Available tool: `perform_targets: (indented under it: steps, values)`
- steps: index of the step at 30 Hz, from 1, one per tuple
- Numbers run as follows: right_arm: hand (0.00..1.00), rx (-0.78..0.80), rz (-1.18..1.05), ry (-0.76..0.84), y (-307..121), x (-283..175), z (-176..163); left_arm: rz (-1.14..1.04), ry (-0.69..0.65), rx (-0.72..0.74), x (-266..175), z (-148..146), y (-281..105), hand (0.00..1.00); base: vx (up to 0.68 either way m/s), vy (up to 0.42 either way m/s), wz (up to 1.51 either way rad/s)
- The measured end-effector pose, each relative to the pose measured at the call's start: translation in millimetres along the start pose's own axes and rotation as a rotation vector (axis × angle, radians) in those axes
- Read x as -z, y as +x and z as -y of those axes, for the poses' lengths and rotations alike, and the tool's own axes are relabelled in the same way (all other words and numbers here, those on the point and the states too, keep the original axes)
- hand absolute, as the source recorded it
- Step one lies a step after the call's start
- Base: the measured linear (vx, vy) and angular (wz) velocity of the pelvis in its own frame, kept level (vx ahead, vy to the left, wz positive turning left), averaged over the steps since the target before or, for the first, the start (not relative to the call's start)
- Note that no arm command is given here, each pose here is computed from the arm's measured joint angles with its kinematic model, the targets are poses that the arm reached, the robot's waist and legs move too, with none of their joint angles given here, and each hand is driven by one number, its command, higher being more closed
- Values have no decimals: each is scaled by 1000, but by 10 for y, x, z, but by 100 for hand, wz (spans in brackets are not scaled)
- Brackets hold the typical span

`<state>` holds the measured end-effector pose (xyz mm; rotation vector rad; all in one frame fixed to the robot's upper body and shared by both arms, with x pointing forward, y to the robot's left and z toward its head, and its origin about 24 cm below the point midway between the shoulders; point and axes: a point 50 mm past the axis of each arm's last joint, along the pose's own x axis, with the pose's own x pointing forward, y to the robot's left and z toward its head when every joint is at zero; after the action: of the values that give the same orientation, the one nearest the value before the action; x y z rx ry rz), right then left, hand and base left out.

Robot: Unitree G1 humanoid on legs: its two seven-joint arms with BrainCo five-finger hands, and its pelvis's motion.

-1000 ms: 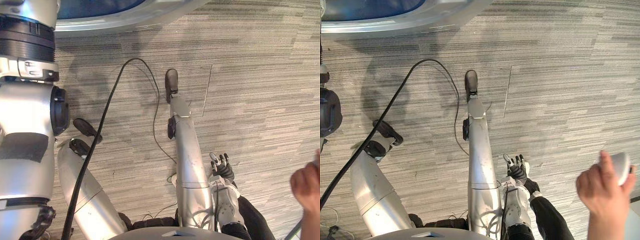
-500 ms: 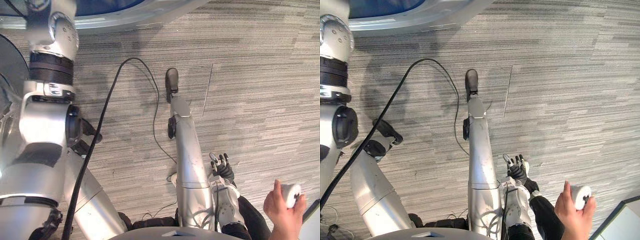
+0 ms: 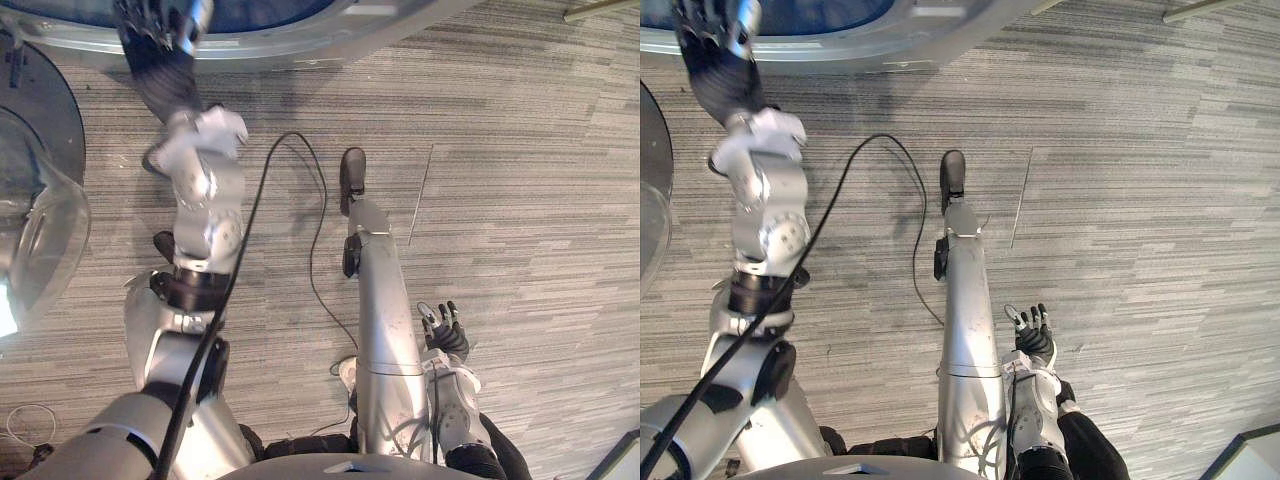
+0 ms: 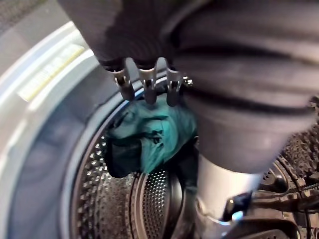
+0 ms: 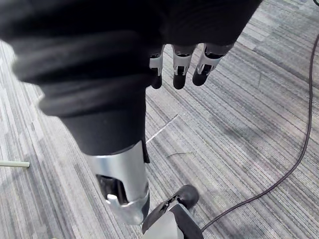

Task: Pick up the laundry basket with both hands and put the clothes into the washing machine.

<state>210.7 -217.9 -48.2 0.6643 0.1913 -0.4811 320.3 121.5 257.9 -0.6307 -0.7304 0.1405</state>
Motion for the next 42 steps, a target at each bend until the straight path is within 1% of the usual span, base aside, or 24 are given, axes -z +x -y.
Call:
perform_targets:
  steps: [4, 9, 12, 15, 16, 17, 18, 20, 23, 24, 25, 27, 28, 30, 32, 35, 39, 42]
  values:
    - [0, 4, 2, -5, 0, -1, 3, -131, 48, 5, 281, -188, -317, 0, 29, 56, 8]
    - [0, 76, -16, -24, -9, 43, 111, -306, 119, -2, 565, -510, -750, 0, 34, 47, 21]
    - [0, 121, -35, -59, -12, 56, 248, -516, 246, 31, 866, -760, -1200, 0, 74, 27, 30]
    - [0, 157, -75, -82, -32, 119, 357, -666, 330, 61, 1031, -967, -1527, 0, 115, 24, 18]
    - [0, 185, -110, -102, -50, 162, 445, -769, 393, 68, 1135, -1131, -1723, 0, 118, 40, 24]
    - [0, 197, -130, -111, -66, 195, 481, -809, 417, 66, 1170, -1203, -1794, 0, 141, 51, 38]
    - [0, 222, -163, -141, -101, 246, 558, -882, 445, 45, 1212, -1348, -1931, 0, 155, 44, 36]
    - [0, 269, -215, -158, -197, 331, 700, -981, 460, -34, 1233, -1573, -2158, 0, 162, 30, 30]
    - [0, 330, -299, -183, -342, 462, 877, -1172, 587, -201, 1144, -2101, -2635, 0, 196, -11, 14]
    - [0, 337, -310, -186, -363, 477, 902, -1212, 611, -235, 1115, -2199, -2737, 0, 138, -18, 11]
    - [0, 361, -341, -172, -421, 533, 961, -1303, 649, -320, 1038, -2380, -2973, 0, 141, -8, 13]
    - [0, 412, -384, -148, -539, 602, 1094, -1448, 687, -457, 876, -2587, -3386, 0, 181, 13, 19]
    - [0, 435, -396, -145, -576, 617, 1141, -1486, 689, -495, 823, -2627, -3505, 0, 163, 43, 18]
    - [0, 517, -433, -134, -700, 659, 1302, -1581, 668, -666, 627, -2721, -3875, 0, 159, 70, 9]
    - [0, 572, -464, -113, -802, 705, 1397, -1600, 644, -752, 533, -2755, -4010, 0, 135, 76, 13]
    - [0, 596, -558, -111, -953, 870, 1426, -1618, 680, -761, 435, -2855, -4019, 0, 89, 33, 7]
    - [0, 611, -595, -149, -1019, 876, 1495, -1626, 683, -725, 469, -2837, -3996, 0, 51, -18, 15]
    - [0, 614, -632, -155, -1074, 908, 1525, -1593, 670, -730, 483, -2837, -3943, 0, -41, -75, 13]
